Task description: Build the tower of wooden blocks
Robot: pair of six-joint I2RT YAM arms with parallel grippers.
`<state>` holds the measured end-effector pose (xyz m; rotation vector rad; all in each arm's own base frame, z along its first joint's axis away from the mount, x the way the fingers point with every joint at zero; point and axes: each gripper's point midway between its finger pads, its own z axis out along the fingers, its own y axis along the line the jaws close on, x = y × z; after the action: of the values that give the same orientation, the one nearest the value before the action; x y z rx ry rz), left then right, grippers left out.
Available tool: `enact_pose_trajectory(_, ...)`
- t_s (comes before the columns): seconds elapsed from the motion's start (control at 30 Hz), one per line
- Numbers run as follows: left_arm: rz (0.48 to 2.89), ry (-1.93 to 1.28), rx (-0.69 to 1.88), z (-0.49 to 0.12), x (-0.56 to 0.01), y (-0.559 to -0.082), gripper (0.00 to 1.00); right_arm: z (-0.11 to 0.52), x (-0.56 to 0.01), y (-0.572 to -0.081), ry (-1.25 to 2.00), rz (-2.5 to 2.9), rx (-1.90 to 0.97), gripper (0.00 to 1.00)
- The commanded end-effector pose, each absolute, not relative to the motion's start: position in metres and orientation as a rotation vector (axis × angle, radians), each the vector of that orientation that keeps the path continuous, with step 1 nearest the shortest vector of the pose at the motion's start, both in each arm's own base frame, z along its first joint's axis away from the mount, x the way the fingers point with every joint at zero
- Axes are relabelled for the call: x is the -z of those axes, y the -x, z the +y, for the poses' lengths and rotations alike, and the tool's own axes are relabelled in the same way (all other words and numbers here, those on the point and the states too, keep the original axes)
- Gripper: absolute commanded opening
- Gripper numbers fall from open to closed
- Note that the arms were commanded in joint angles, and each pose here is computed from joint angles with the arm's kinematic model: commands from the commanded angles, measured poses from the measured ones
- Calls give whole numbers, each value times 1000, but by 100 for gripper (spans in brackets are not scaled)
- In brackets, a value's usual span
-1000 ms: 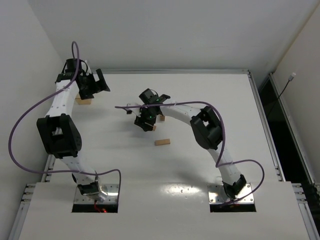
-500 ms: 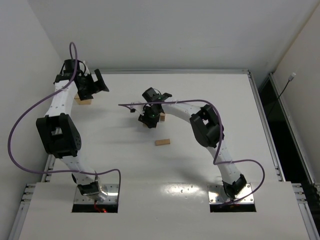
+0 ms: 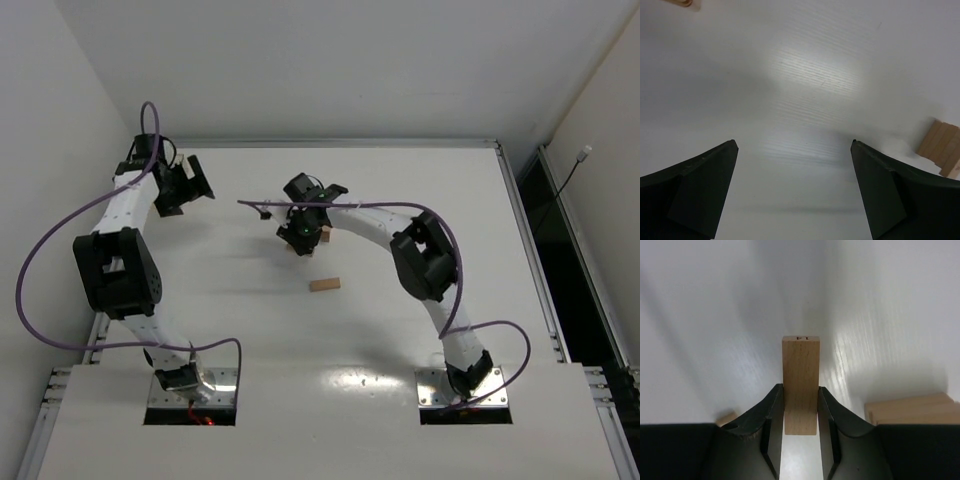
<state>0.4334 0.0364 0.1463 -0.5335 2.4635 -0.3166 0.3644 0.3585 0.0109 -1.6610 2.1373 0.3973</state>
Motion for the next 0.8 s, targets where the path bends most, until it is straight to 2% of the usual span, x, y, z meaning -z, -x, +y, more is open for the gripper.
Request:
enact_pose_trajectory(0.0, 2374, 616, 127, 61, -165, -431, 96, 384, -111, -363, 1258, 2188, -460, 0)
enact_pose_trajectory(0.1, 2371, 651, 78, 64, -160, -421, 100, 363, -146, -377, 826, 2305, -302, 0)
enact_pose_trajectory(0.3, 2360, 631, 193, 50, -153, -415, 100, 306, -178, -393, 307, 2375, -121, 0)
enact_pose_trajectory(0.4, 2360, 626, 204, 48, -154, -413, 100, 287, -178, -403, 10, 2477, -148, 0)
enact_pose_trajectory(0.5, 2350, 623, 204, 48, -158, -415, 100, 281, -176, -419, -77, 2434, -68, 0)
enact_pose_trajectory(0.77, 2358, 626, 204, 48, -153, -415, 100, 288, -153, -438, -220, 2460, -118, 0)
